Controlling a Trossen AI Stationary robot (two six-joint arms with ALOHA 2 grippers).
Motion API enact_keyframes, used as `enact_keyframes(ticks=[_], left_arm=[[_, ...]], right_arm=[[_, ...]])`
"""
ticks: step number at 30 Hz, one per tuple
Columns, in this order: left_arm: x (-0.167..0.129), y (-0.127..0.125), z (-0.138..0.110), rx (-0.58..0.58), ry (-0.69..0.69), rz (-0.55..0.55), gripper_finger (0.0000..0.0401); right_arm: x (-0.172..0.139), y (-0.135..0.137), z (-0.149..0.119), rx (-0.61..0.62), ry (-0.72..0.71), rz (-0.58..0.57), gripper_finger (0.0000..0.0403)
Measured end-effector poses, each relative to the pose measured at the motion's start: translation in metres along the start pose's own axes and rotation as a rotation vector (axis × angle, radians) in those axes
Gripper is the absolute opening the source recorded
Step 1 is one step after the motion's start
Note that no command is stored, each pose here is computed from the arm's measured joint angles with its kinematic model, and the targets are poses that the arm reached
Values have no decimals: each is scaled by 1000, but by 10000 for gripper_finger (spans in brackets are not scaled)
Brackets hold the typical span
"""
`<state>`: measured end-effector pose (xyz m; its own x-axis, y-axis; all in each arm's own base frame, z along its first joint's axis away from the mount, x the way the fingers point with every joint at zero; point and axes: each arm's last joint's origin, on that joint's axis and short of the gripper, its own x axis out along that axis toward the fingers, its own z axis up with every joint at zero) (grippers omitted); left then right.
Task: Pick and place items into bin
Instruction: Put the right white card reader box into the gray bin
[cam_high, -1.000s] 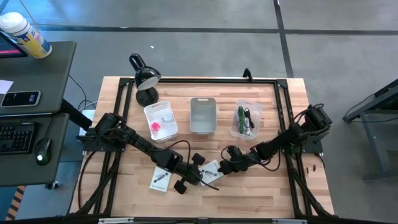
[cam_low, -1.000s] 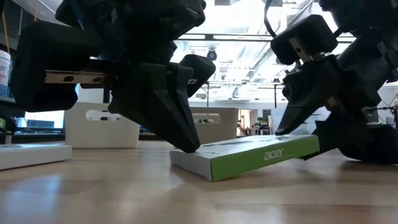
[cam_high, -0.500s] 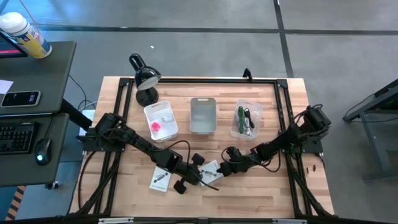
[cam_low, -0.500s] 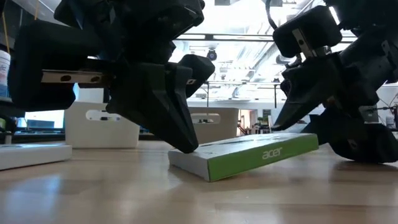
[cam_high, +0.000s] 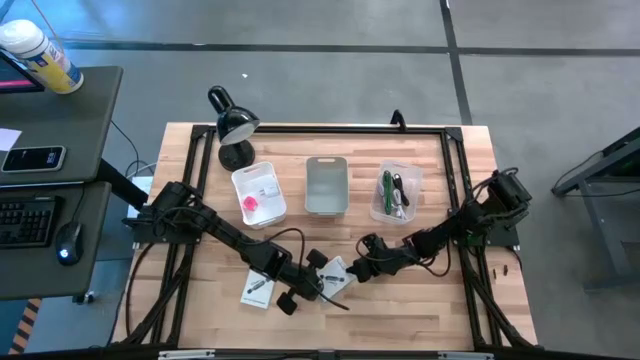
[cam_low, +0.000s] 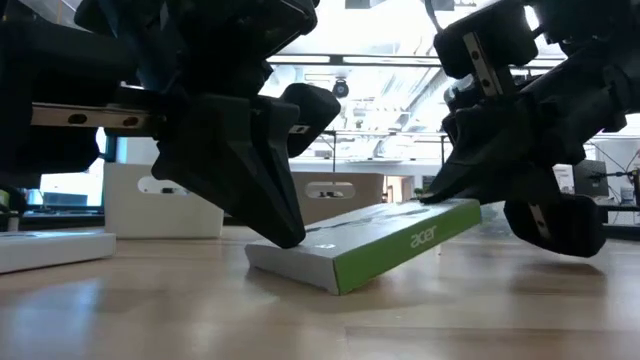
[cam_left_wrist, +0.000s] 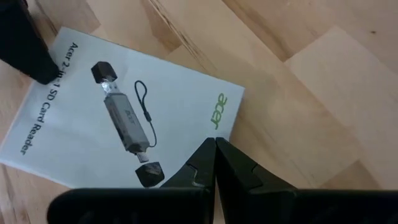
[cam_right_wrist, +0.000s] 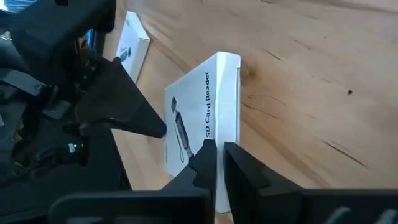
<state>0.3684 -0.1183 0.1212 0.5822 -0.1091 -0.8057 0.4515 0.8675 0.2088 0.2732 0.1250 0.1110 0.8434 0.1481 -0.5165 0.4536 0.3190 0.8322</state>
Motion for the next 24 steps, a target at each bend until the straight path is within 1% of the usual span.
enact_keyframes(ticks=[3,5,11,16,22,24], left_arm=[[0,0,0,0,-1,3,1],[0,0,0,0,1,10,1],[0,0,-1,21,15,7,1],[1,-6,-6,43,36,26,1],[1,-17,-8,64,40,49,0],[1,-18,-9,61,34,61,0]], right_arm=[[0,0,-2,-3,1,1,5],[-1,1,-3,-5,1,5,4],[-1,1,-5,49,20,5,26],[-3,-3,-6,95,80,18,71],[-6,-8,-6,116,111,46,151],[-7,-8,-6,119,112,47,175]])
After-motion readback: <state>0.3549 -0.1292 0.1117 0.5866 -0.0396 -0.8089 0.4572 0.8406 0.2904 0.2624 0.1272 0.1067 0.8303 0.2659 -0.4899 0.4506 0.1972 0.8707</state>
